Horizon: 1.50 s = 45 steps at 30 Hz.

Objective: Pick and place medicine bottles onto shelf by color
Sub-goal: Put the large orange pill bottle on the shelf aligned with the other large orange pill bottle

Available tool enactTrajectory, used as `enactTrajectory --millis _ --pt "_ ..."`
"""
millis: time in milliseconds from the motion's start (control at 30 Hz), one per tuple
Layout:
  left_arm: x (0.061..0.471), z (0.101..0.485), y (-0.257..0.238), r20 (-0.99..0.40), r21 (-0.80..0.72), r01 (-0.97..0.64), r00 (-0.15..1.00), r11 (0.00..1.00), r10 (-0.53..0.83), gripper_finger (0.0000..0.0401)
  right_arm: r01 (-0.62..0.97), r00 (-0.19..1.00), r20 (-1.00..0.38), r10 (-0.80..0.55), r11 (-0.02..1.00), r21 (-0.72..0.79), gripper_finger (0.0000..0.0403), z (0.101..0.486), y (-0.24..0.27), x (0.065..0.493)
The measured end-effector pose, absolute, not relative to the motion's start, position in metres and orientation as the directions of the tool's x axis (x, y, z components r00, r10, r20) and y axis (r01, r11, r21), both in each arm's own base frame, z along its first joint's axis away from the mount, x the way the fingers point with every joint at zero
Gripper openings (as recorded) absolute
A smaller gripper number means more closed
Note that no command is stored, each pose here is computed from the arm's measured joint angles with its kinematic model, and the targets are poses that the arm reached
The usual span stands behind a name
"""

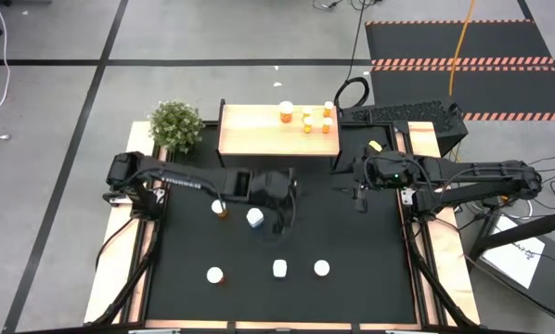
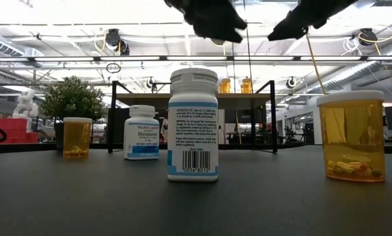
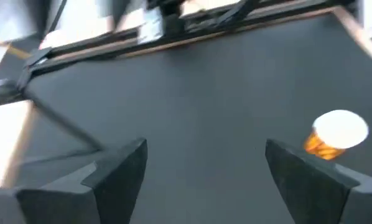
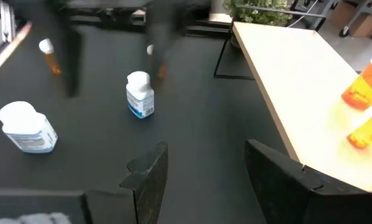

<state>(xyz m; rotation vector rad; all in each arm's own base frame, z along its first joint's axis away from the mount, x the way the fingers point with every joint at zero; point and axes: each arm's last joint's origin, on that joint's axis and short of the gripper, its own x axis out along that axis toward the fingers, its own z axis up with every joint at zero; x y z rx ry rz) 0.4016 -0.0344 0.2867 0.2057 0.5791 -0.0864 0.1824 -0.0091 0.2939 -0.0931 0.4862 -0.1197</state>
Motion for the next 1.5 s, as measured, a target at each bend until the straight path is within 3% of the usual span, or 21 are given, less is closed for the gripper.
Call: enactTrajectory --millis 300,467,867,1500 --pt "0.394 0.264 -0.089 -0.427 0.114 0.217 0.892 0.97 -0.149 0.0328 0.119 0.884 -0.448 -0.135 0.991 -0.062 0.0208 0.299 -0.009 0.171" --pt "0.39 0.261 -0.103 -0.447 0.122 0.175 0.889 0.977 -0.104 0.0328 0.096 0.885 -0.458 -0.082 0.995 0.006 0.0208 0.295 -0.001 0.173" --pt "0.381 0.259 -0.125 -0.47 0.121 0.181 0.876 0.976 -0.104 0.0328 -0.113 0.817 -0.529 0.229 0.964 0.242 0.0208 0.22 0.075 0.175" --pt "0.402 0.219 -0.149 -0.427 0.1 0.188 0.895 0.977 -0.128 0.0328 -0.027 0.66 -0.717 0.225 0.96 0.277 0.0208 0.133 0.145 0.193"
